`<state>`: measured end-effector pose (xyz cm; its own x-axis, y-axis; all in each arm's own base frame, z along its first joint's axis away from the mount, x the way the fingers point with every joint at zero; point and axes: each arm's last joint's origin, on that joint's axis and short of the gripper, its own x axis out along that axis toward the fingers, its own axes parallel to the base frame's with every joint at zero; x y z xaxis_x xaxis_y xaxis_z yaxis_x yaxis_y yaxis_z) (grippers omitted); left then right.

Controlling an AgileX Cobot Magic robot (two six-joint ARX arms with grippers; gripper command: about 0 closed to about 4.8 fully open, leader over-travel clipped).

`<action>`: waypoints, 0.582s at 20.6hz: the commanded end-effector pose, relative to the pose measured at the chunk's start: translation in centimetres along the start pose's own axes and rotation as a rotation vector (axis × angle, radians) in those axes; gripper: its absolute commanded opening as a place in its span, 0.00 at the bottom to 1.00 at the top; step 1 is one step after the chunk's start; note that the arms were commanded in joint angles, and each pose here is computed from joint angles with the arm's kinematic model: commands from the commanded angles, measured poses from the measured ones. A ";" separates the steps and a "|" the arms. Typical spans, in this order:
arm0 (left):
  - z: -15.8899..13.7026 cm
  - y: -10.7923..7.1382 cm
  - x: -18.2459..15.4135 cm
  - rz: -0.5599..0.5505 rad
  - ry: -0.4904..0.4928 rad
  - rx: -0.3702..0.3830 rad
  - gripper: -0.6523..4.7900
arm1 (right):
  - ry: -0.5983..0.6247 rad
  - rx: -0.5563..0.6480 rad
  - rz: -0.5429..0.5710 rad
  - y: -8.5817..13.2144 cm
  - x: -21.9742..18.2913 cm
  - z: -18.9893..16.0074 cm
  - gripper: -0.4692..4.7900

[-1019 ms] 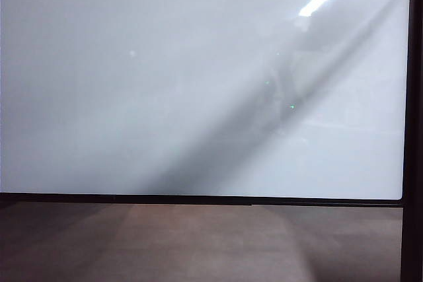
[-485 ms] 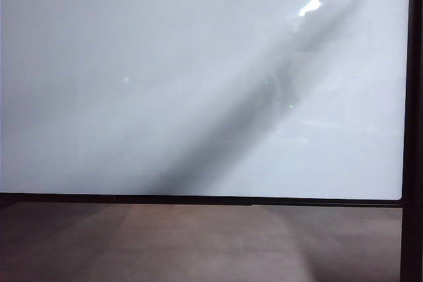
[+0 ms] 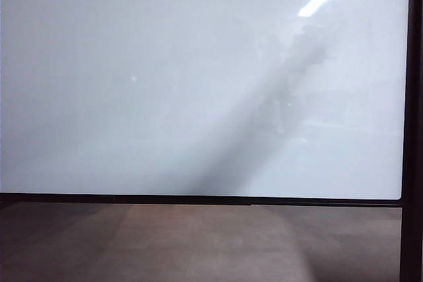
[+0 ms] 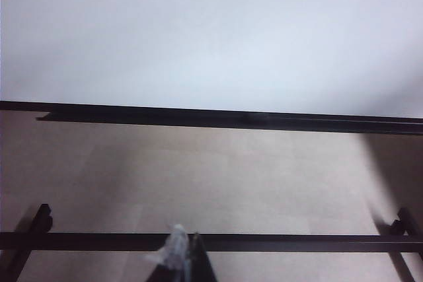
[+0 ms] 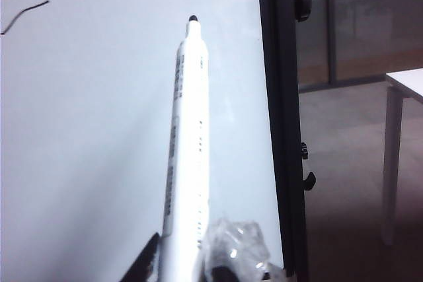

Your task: Reach to the right to find the marker pen, pick it up, and write the number 9 on the whiteboard.

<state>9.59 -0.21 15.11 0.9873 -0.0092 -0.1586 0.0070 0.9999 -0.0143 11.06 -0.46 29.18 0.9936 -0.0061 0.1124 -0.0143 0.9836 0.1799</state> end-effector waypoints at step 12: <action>0.2 0.0 0.0 0.000 -0.023 0.002 0.11 | 0.045 0.105 0.007 -0.3 -5.4 -3.3 0.08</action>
<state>9.60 -0.23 15.15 0.9880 -0.0103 -0.1540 0.0082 0.9999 -0.0143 6.14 -0.13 25.24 0.9978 0.0165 0.0641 -0.0301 0.9758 0.2165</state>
